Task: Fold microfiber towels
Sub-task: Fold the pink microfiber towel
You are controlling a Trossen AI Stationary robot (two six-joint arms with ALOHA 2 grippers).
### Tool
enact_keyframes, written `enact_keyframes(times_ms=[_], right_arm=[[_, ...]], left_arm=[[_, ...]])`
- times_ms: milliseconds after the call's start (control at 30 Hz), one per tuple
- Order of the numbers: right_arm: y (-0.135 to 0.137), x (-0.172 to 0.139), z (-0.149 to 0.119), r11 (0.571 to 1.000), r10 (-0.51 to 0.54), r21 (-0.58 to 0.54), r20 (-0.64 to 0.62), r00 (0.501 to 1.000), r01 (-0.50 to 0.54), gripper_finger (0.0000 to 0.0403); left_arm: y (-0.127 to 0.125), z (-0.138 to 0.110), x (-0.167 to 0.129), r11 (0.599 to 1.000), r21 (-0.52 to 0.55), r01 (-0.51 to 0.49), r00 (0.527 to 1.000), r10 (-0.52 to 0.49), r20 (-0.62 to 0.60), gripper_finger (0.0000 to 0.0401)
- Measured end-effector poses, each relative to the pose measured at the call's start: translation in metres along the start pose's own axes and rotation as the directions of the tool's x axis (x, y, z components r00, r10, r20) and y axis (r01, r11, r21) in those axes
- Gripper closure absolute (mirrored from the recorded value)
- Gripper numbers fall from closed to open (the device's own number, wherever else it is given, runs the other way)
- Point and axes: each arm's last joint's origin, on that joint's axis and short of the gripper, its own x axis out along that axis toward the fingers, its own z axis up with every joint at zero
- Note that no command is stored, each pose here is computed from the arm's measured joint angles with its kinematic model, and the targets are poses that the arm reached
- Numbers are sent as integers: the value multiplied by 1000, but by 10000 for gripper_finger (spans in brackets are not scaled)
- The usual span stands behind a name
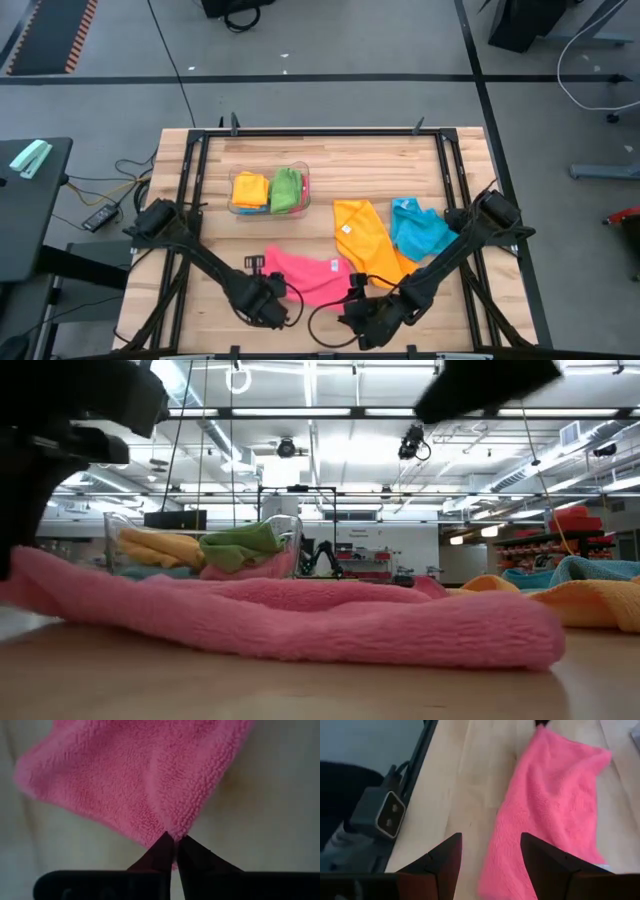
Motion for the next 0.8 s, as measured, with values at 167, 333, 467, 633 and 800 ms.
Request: enact_keyframes(times_ms=[167, 333, 467, 633, 800], right_arm=[[-1, 13, -29, 999, 14, 38, 57, 998, -17, 192], [10, 29, -56, 996, -28, -87, 50, 998, 32, 192], [18, 42, -64, 975, -99, -196, 58, 993, 109, 192], [13, 39, -68, 961, -180, -207, 23, 983, 181, 192], [-6, 24, -61, 976, -202, -98, -87, 976, 193, 192]], left_arm=[[-16, -4, -3, 994, -63, 85, 996, -82, 48, 387], [-24, -9, -4, 988, -111, 107, 993, -101, 60, 392], [-26, -10, -5, 985, -130, 110, 993, -103, 63, 369], [-27, -11, -5, 986, -124, 113, 992, -106, 66, 365], [-27, -11, -5, 988, -99, 114, 992, -108, 69, 384]])
